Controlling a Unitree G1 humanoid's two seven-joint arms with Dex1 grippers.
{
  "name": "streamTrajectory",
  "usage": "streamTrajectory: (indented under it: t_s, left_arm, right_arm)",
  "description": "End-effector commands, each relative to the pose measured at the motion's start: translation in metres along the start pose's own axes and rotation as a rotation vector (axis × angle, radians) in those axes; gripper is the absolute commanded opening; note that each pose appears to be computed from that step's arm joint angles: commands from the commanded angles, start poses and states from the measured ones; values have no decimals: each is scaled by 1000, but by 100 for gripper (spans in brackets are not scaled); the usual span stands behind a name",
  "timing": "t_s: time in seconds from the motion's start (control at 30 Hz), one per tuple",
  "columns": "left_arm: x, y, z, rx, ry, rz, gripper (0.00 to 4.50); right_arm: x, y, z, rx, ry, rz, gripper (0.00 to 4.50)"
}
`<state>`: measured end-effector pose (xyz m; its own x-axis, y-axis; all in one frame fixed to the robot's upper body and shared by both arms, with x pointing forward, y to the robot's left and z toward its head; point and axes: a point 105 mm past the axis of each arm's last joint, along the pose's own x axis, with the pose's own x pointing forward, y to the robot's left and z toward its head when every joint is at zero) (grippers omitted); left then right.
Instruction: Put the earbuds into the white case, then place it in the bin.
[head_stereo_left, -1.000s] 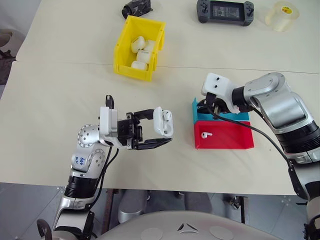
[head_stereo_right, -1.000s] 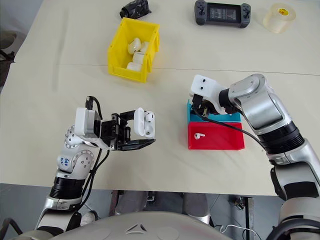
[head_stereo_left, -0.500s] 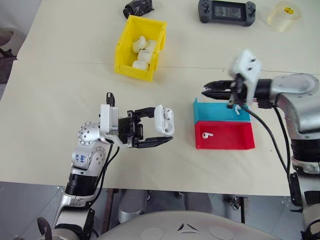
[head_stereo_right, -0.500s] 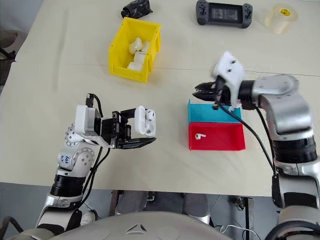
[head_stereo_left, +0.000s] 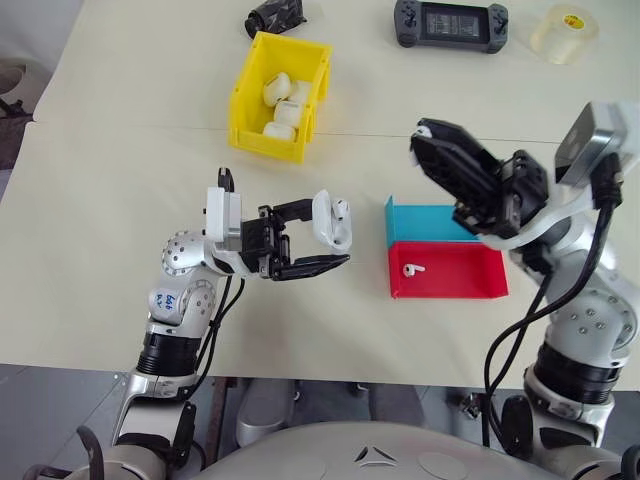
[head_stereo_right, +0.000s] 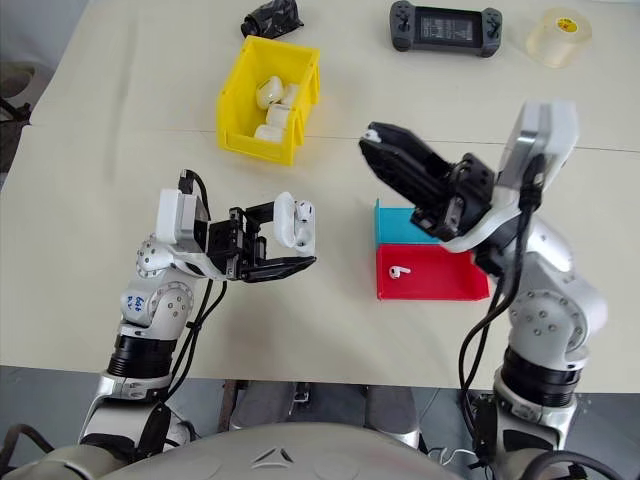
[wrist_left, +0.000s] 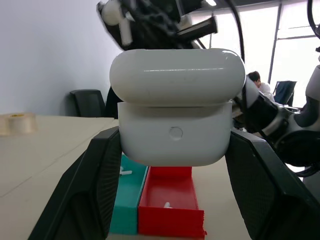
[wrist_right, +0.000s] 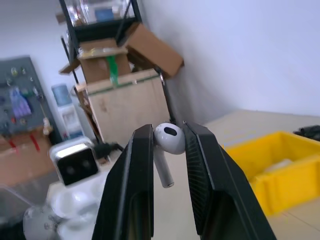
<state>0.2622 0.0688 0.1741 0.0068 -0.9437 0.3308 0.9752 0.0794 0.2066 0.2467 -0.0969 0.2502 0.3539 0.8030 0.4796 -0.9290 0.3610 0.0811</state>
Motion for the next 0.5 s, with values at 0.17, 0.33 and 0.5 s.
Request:
streamTrajectory:
  t_s: [0.17,0.33,0.5]
  left_arm:
    - [14,9,18,-5,-59,-8,276]
    - [18,11,24,-13,-69,-13,276]
    - [21,10,25,-18,-70,-17,276]
  right_arm:
    - [13,21,-7,17,-90,29,51]
    - [16,26,-21,52,-109,17,51]
    - [14,28,-31,54,-91,12,51]
